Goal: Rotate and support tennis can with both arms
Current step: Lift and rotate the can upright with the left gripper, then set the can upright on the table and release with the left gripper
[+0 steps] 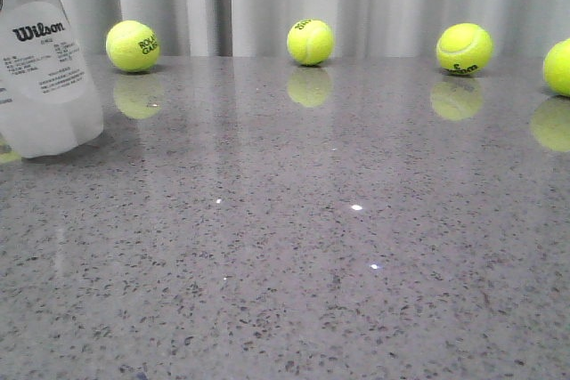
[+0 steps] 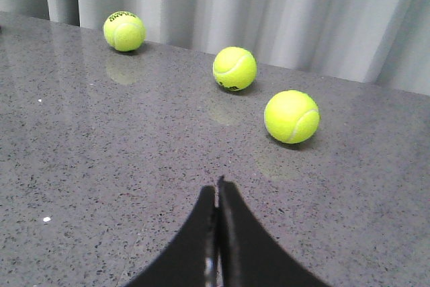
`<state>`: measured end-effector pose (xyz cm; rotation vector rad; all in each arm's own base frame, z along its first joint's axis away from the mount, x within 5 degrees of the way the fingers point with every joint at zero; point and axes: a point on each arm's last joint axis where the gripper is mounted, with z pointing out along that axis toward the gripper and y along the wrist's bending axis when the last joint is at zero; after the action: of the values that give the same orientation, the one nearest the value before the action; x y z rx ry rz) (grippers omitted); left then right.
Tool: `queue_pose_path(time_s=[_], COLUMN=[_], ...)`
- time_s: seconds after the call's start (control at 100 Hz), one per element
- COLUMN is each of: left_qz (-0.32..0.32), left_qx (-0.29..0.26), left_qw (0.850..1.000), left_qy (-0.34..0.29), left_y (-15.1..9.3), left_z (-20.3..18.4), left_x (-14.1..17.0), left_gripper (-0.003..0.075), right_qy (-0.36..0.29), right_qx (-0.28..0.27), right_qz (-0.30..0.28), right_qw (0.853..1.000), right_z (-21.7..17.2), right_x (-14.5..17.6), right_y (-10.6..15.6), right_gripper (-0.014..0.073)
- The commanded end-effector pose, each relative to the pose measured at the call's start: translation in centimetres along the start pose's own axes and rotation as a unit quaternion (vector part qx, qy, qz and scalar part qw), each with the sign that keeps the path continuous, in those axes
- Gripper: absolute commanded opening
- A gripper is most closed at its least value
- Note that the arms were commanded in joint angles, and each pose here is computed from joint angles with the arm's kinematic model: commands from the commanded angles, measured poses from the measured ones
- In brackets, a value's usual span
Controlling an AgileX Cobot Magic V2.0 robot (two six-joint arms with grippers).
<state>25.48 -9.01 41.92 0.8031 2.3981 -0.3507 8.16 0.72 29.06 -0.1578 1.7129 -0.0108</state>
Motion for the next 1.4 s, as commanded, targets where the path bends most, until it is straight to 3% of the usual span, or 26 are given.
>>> queue_pose_path(time_s=[0.0,0.41,0.69,0.95,1.39], left_qz=[0.006,0.013,0.014,-0.009,-0.098], left_qx=[0.006,-0.001,-0.032,-0.081,-0.119], left_qw=[0.999,0.998,0.989,0.974,0.933], left_qy=[-0.044,-0.069,-0.143,-0.213,-0.325], left_y=[-0.9,-1.3,-3.1,-4.2,-4.9], left_z=[-2.5,-4.1,-8.9,-11.1,-7.0], left_x=[-0.8,-1.1,0.3,3.7,12.9], left_gripper=[0.0533,0.0533,0.0533,0.0533,0.0533], right_qy=[-0.050,-0.050,-0.050,-0.050,-0.050], right_qx=[0.013,0.013,0.013,0.013,0.013], right_qz=[0.000,0.000,0.000,0.000,0.000], right_qw=[0.999,0.999,0.999,0.999,0.999], right_z=[-0.2,-0.2,-0.2,-0.2,-0.2], right_x=[-1.5,-1.5,-1.5,-1.5,-1.5], right_y=[-0.3,-0.3,-0.3,-0.3,-0.3], right_gripper=[-0.0066,-0.0066,-0.0066,-0.0066,-0.0066])
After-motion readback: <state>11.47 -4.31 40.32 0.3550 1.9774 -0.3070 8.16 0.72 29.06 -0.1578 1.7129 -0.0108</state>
